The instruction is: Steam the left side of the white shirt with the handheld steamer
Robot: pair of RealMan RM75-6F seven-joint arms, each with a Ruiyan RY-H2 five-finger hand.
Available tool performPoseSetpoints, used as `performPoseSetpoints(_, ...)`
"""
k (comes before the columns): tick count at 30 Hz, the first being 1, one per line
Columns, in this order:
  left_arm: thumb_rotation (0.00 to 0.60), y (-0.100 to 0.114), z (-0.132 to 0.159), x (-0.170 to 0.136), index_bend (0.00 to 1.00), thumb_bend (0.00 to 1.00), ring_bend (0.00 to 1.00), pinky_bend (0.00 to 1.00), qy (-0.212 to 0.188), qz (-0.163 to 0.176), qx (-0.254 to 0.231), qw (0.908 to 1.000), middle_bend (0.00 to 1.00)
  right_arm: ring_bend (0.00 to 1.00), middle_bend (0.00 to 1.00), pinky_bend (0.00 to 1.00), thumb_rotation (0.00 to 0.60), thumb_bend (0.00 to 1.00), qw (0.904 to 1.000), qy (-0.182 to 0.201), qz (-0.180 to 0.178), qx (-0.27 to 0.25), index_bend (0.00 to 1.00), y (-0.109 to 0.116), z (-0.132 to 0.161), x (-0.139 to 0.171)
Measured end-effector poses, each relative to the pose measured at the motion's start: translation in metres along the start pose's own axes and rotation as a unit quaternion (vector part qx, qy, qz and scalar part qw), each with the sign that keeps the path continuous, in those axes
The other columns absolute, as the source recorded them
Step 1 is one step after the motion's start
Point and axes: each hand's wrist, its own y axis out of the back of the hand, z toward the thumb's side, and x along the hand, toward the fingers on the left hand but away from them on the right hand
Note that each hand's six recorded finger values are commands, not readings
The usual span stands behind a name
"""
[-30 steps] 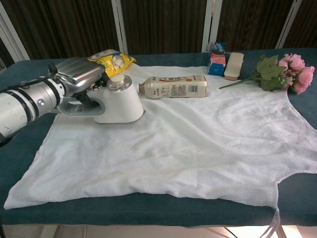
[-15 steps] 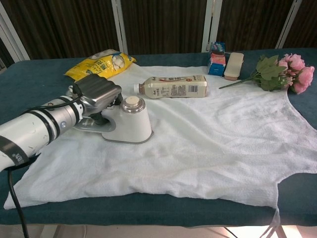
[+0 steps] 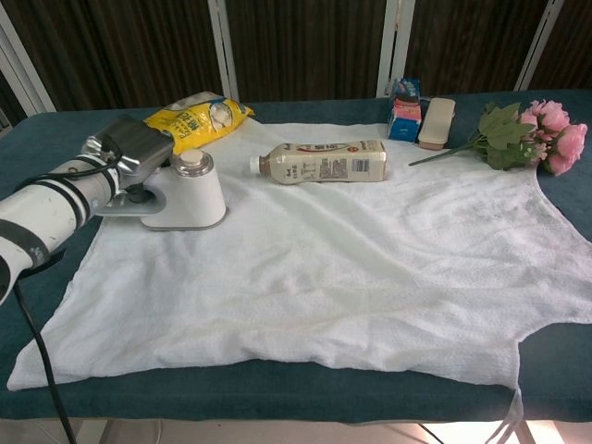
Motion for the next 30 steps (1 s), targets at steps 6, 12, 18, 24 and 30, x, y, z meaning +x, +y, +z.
performPoseSetpoints(6, 0.6, -0.006, -0.025, 0.013, 0.75, 0.56, 1.0, 1.0, 0.041, -0.012, -0.002, 0.9991, 0.94, 0.0, 0.0, 0.0, 0.6, 0.31, 1.0, -0.001, -0.002, -0.001, 0.0, 0.001, -0.001, 0.0)
performPoseSetpoints(12, 0.6, 0.005, -0.013, 0.003, 0.75, 0.56, 1.0, 1.0, 0.017, -0.007, -0.042, 0.999, 0.94, 0.0, 0.0, 0.0, 0.6, 0.31, 1.0, 0.0, -0.001, 0.001, 0.0, 0.0, 0.0, 0.0)
performPoseSetpoints(18, 0.6, 0.031, 0.02, -0.027, 0.75, 0.56, 1.0, 1.0, -0.046, 0.011, -0.091, 0.9948, 0.94, 0.0, 0.0, 0.0, 0.6, 0.31, 1.0, 0.003, -0.003, 0.001, 0.0, 0.001, 0.001, 0.002)
performPoseSetpoints(24, 0.6, 0.044, 0.042, -0.064, 0.75, 0.56, 1.0, 1.0, -0.087, 0.034, -0.086, 0.9919, 0.94, 0.0, 0.0, 0.0, 0.6, 0.31, 1.0, 0.006, 0.0, 0.003, 0.0, -0.001, 0.003, 0.002)
performPoseSetpoints(30, 0.6, 0.047, 0.06, -0.092, 0.75, 0.56, 1.0, 1.0, -0.117, 0.034, -0.081, 0.9892, 0.94, 0.0, 0.0, 0.0, 0.6, 0.31, 1.0, 0.005, -0.003, 0.004, 0.0, 0.0, 0.003, 0.002)
